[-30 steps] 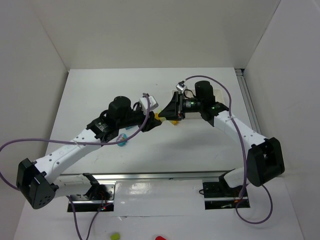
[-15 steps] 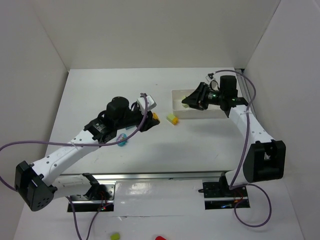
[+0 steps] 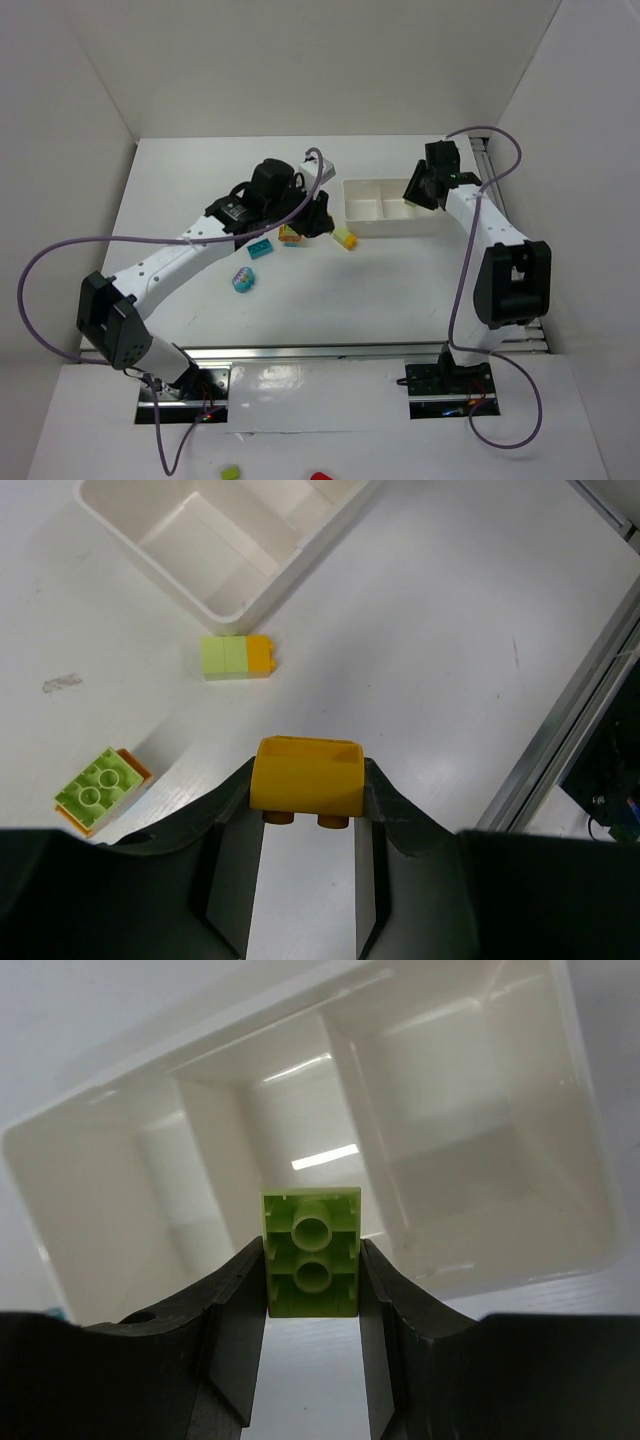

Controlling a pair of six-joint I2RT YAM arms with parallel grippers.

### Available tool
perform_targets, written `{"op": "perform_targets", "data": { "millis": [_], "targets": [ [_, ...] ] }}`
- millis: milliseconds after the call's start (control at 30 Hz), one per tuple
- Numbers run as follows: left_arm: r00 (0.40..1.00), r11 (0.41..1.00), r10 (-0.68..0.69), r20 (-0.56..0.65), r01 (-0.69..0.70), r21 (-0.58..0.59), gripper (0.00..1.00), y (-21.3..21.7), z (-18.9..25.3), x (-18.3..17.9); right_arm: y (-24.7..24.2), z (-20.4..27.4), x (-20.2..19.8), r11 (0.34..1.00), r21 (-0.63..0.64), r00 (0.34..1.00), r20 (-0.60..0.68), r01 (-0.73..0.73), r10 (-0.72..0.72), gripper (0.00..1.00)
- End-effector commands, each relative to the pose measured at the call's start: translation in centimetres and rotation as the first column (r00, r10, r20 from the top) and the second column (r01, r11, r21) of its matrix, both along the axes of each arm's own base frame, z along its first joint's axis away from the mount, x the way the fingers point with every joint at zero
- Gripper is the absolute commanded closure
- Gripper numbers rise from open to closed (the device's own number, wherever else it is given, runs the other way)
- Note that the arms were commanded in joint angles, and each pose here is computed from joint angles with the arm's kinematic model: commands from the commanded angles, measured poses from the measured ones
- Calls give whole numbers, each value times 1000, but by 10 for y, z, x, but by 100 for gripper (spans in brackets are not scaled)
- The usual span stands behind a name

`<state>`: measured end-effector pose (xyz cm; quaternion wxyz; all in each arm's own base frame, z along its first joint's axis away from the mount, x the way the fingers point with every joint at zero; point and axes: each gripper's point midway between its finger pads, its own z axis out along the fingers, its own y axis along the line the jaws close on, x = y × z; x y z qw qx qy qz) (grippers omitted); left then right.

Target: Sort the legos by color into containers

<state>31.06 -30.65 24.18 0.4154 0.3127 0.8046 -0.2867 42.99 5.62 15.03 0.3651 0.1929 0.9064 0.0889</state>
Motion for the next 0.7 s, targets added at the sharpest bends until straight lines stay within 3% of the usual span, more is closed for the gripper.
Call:
{"op": "perform_targets", "data": {
  "millis": [0, 100, 267, 467, 633, 667],
  "targets": [
    [997, 998, 47, -61, -50, -36, 100, -2, 13, 5, -18, 1, 15, 992, -122, 999, 13, 38, -36, 82],
    [997, 998, 47, -61, -50, -36, 100, -6, 13, 10, -13, 5, 26, 995, -99, 998, 55, 25, -20, 81],
    [993, 996, 67, -100, -73, -48, 100, -15, 10, 19, -1, -14, 36, 997, -79, 1000, 13, -13, 14, 80],
    [982, 988, 132, -137, -140, -58, 100, -30, 5, 45, 23, -18, 50, 992, -93, 996, 24, -84, 87, 66],
    [969, 980, 181, -169, -193, -55, 100, -52, -2, 81, 23, -17, 51, 991, -111, 997, 10, -79, 80, 25],
    [962, 979, 194, -191, -201, -22, 100, -58, -22, 90, 23, -12, 50, 991, -110, 997, 23, -77, 80, 20]
  ]
}}
